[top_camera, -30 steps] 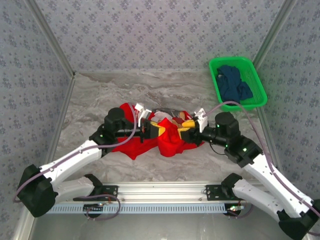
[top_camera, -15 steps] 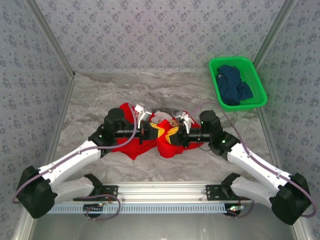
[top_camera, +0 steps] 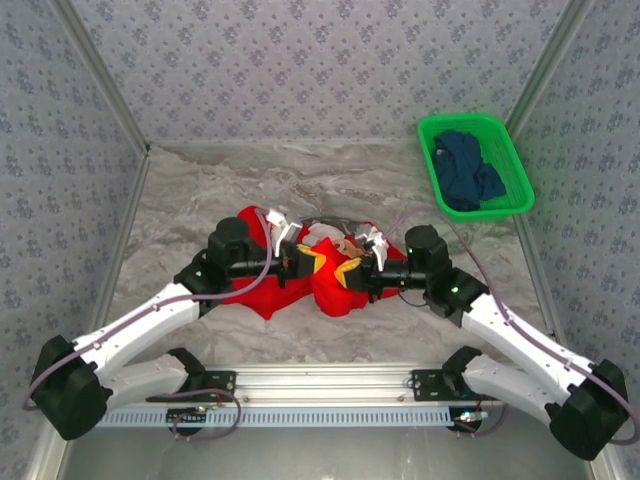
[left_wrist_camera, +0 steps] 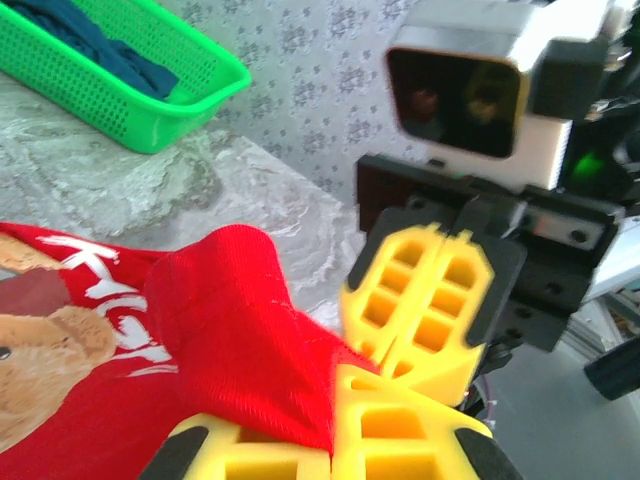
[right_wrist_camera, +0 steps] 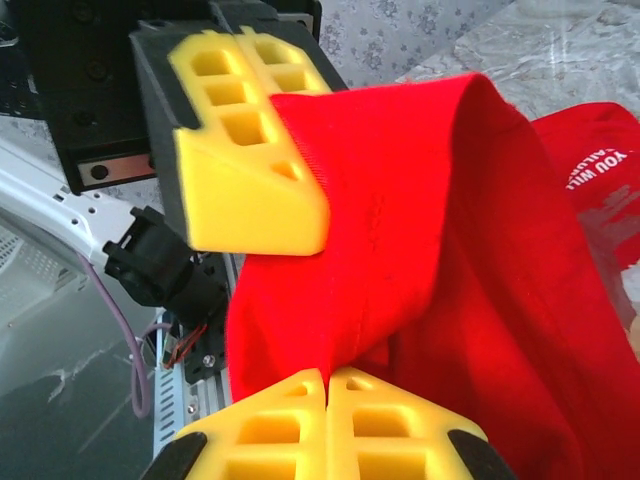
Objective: Fold the inside-out t-shirt
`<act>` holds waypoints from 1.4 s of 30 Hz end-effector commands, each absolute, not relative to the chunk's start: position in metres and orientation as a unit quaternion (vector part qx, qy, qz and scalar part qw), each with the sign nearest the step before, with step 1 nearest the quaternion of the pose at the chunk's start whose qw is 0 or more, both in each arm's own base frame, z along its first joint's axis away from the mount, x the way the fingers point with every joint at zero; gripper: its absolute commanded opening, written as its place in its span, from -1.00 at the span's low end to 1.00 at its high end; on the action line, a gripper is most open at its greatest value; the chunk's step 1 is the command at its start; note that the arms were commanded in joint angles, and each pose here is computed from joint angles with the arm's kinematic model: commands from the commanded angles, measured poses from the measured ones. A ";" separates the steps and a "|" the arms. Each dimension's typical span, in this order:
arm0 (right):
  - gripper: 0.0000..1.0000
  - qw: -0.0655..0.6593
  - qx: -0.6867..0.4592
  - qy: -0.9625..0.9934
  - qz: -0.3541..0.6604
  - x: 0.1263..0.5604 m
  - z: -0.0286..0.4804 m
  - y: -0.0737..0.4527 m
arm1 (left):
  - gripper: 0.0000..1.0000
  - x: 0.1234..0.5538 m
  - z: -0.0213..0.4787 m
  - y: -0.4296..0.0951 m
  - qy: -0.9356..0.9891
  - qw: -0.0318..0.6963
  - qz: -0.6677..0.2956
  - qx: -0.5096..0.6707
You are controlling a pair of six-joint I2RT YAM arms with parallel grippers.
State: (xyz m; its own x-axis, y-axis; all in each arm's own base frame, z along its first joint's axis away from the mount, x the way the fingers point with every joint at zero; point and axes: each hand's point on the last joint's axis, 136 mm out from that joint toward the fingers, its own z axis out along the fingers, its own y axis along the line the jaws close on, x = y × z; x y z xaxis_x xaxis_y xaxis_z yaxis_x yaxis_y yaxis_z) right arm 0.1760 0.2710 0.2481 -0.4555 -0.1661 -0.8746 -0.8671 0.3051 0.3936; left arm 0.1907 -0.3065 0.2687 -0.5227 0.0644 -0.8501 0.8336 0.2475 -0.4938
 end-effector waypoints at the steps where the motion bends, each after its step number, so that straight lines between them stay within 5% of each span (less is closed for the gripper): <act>1: -1.00 0.403 -0.368 0.715 0.437 0.177 0.266 0.263 | -1.00 0.203 0.277 -0.299 0.705 0.405 -0.492 0.311; 12: -1.00 0.443 -0.315 0.718 0.434 0.199 0.303 0.283 | 0.03 0.215 0.260 -0.287 0.749 0.403 -0.442 0.284; 21: -1.00 0.441 -0.267 0.756 0.404 0.218 0.311 0.292 | 0.32 0.190 0.275 -0.283 0.712 0.432 -0.466 0.300; 29: -1.00 0.418 -0.271 0.743 0.448 0.211 0.319 0.305 | 0.04 0.202 0.274 -0.309 0.707 0.418 -0.468 0.327; 31: -1.00 0.402 -0.272 0.741 0.464 0.206 0.318 0.308 | -0.35 0.206 0.275 -0.315 0.705 0.417 -0.472 0.327; 33: -1.00 0.400 -0.266 0.739 0.472 0.207 0.320 0.305 | -0.99 0.209 0.275 -0.317 0.705 0.416 -0.472 0.327; 35: -0.92 0.402 -0.252 0.746 0.467 0.211 0.319 0.294 | -1.00 0.206 0.277 -0.314 0.699 0.417 -0.481 0.326; 38: -0.28 0.403 -0.207 0.780 0.432 0.222 0.303 0.258 | -1.00 0.199 0.282 -0.301 0.674 0.430 -0.504 0.326; 42: -0.11 0.364 -0.115 0.845 0.375 0.236 0.247 0.216 | -1.00 0.193 0.281 -0.288 0.652 0.449 -0.516 0.326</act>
